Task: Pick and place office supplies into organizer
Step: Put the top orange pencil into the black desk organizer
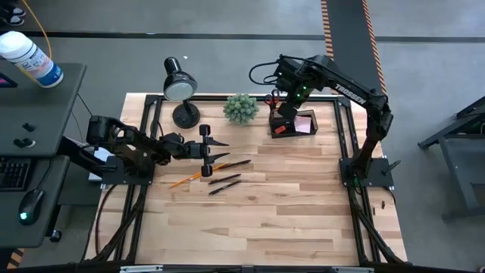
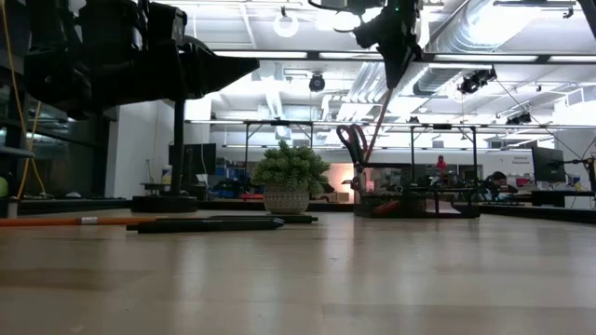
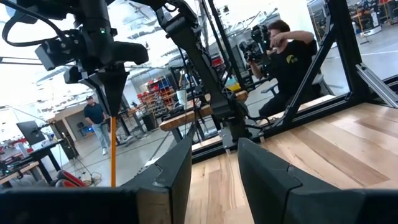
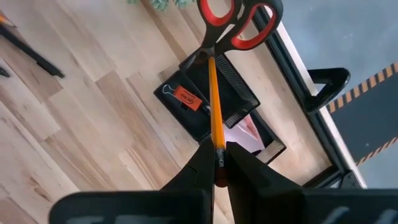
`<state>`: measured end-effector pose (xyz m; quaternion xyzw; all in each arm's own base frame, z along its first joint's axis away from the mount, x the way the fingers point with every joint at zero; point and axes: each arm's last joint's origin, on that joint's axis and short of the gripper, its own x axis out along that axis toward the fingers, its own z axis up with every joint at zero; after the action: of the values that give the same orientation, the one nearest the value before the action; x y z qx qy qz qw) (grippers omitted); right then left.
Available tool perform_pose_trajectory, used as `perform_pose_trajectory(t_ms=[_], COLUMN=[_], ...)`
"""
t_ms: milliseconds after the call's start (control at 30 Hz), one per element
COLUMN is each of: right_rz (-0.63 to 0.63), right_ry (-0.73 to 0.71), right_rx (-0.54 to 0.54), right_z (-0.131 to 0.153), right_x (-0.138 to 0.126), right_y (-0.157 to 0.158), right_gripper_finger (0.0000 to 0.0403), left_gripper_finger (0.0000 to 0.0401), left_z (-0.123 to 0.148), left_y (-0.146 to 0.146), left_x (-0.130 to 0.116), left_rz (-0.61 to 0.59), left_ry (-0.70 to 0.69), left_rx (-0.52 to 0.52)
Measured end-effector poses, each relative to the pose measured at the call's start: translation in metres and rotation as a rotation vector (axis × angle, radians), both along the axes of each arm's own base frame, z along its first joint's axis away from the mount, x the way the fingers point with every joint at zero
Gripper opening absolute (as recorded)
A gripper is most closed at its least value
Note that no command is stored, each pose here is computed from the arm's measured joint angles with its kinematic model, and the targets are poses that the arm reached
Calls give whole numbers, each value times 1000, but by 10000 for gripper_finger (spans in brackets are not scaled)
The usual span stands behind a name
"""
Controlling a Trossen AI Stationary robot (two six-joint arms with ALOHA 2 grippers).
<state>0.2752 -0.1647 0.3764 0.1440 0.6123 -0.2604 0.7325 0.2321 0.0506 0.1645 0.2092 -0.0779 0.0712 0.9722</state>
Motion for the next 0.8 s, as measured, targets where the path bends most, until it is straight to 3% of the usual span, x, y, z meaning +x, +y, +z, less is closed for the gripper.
perform_pose_trajectory(t_ms=[800], right_rz=[-151], right_ry=[-72], right_rx=[111], right_z=[-2], right_x=[-8], right_y=[-15], right_gripper_finger=[12], left_gripper_finger=[117], left_z=[-1], left_y=[0], left_x=[0], left_rz=[-1], left_ry=[14], left_rx=[-7])
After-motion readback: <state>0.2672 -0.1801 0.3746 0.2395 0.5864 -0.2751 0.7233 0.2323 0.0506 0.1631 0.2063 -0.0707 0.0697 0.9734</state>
